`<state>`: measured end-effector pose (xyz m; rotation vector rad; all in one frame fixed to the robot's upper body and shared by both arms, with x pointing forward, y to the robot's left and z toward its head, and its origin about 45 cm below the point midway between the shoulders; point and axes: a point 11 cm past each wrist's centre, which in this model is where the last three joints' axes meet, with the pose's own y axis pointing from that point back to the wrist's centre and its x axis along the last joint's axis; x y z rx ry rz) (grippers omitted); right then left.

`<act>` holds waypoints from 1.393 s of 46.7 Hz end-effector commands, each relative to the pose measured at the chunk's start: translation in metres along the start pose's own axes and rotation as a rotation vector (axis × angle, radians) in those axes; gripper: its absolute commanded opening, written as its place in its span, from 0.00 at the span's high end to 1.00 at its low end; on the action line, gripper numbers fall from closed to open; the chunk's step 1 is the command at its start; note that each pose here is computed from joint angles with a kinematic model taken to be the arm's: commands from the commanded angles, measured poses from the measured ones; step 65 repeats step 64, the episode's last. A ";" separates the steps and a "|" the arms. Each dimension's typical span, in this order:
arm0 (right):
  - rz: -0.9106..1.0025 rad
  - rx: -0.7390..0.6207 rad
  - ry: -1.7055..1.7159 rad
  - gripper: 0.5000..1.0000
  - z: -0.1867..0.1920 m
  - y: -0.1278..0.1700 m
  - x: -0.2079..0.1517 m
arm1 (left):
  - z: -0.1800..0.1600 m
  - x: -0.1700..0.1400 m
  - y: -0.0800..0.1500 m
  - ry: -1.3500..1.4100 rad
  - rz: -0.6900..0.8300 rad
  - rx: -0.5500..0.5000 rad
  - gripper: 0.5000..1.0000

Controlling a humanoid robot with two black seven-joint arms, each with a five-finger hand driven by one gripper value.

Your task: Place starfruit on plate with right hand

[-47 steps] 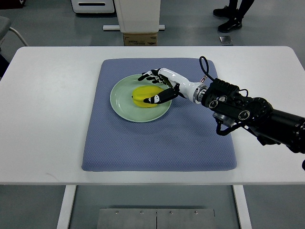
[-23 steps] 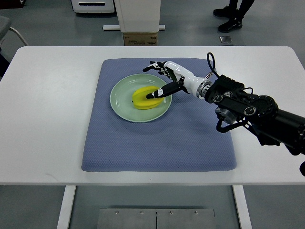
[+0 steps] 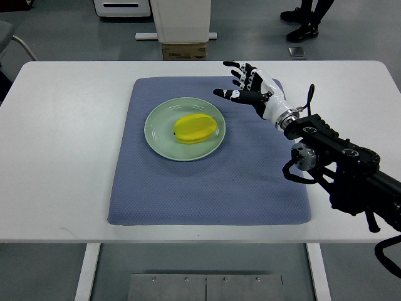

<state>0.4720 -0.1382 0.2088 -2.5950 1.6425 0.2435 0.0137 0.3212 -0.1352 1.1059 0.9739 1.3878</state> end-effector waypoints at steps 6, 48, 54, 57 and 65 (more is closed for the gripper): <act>0.029 -0.012 -0.012 0.00 0.007 0.007 0.012 | 0.000 0.000 0.000 0.001 -0.001 0.000 0.00; 0.388 0.058 -0.341 0.00 0.015 0.058 0.127 | 0.000 0.000 0.000 0.000 0.001 0.000 0.00; 0.424 0.054 -0.355 0.00 0.020 0.063 0.136 | 0.000 0.000 0.000 0.001 -0.001 0.000 0.00; 0.430 0.052 -0.353 0.00 0.021 0.064 0.138 | 0.000 0.000 0.000 -0.001 0.000 0.000 0.00; 0.433 0.053 -0.350 0.00 0.020 0.064 0.140 | 0.000 0.000 0.000 -0.001 -0.001 0.000 0.00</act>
